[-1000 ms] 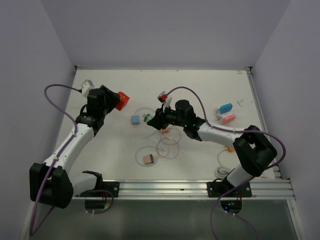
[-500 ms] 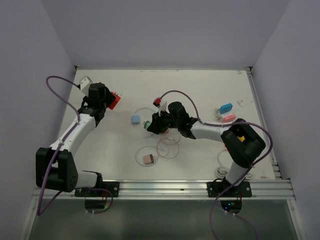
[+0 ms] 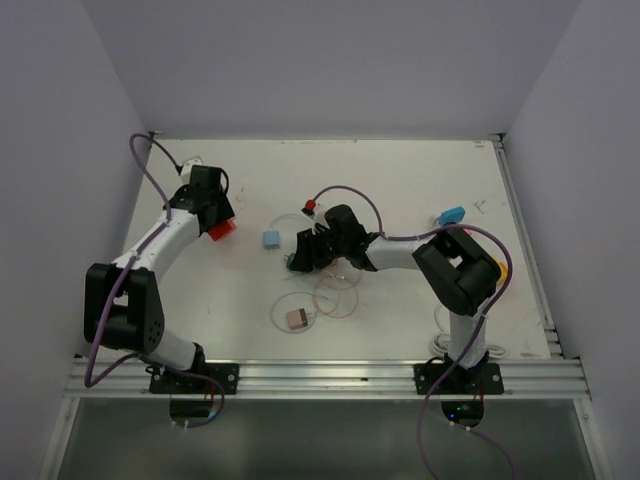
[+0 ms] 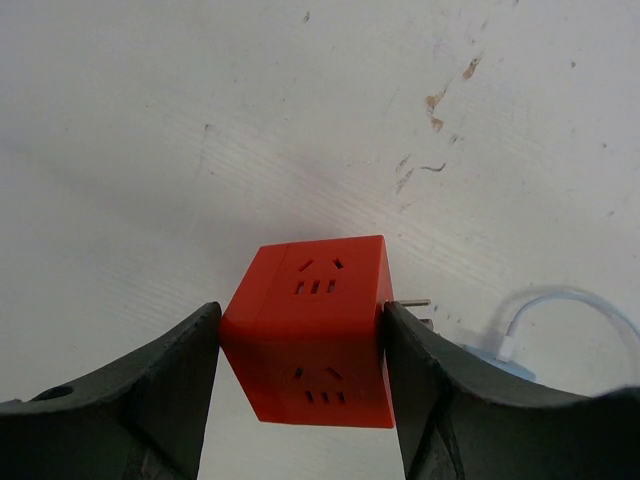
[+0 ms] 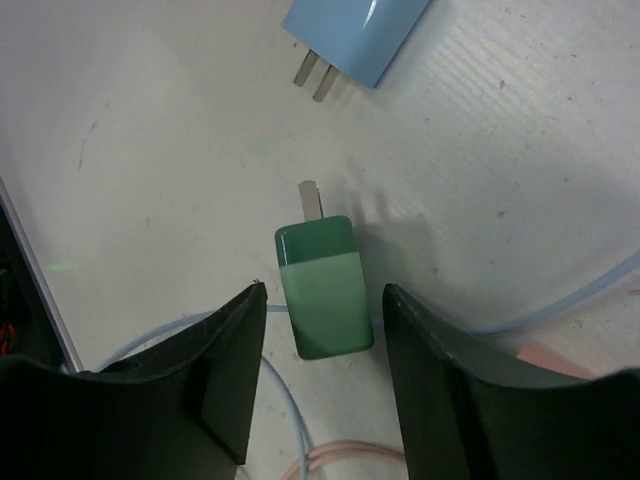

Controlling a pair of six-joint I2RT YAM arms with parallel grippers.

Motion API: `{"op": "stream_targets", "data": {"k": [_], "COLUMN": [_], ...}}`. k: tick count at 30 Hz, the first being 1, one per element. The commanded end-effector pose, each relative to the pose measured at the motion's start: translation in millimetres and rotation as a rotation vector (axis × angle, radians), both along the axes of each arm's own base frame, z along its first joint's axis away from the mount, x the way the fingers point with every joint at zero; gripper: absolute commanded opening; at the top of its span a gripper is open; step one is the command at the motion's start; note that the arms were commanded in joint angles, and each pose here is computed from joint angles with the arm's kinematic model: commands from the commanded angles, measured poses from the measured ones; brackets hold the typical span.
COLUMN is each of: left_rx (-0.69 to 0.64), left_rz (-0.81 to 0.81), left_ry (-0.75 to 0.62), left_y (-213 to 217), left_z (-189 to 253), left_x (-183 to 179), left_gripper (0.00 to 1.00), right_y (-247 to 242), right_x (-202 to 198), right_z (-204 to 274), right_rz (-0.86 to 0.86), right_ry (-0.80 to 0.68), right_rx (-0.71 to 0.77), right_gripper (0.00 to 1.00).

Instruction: Pull the plug off the socket

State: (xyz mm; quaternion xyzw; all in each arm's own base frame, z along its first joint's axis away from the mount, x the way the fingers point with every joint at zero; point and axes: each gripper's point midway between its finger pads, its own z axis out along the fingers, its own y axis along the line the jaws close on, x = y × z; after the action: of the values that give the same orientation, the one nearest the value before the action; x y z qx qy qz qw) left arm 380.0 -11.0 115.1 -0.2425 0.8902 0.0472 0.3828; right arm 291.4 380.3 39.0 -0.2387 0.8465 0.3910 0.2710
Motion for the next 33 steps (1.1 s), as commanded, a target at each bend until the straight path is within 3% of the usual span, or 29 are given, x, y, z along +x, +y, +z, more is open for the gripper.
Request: {"op": "stream_targets", "data": {"k": [1,5,7,17,29,33], "left_rx": [0.087,0.118,0.133,0.141,0.090,0.076], "left_rz": [-0.048,-0.073,-0.091,-0.066,-0.093,-0.102], "left_ry": [0.070,0.148,0.188,0.317,0.320,0.284], "left_y": [8.8,9.8,10.4,48.2,50.3,47.1], "left_z": [6.0,-5.4,-11.4,-32.1,-35.4,-23.1], "left_x": [7.0,12.2,16.1,40.3,55.3,58.3], "left_gripper": [0.00,0.00,0.00,0.01,0.47,0.71], "right_y": [0.5,-11.9,-16.5,-34.2,-46.1,-60.8], "right_x": [15.1,23.1,25.0,31.9,34.5,36.6], "right_z": [10.6,11.5,18.6,48.7,78.8,90.4], "right_rz": [-0.049,-0.105,-0.120,-0.193,-0.220,-0.267], "right_ry": [0.031,0.023,0.005,-0.115,-0.195,-0.229], "right_rx": [0.042,0.026,0.027,0.028,0.010,-0.029], "right_gripper": [0.56,0.81,0.87,0.95,0.97,0.98]}}
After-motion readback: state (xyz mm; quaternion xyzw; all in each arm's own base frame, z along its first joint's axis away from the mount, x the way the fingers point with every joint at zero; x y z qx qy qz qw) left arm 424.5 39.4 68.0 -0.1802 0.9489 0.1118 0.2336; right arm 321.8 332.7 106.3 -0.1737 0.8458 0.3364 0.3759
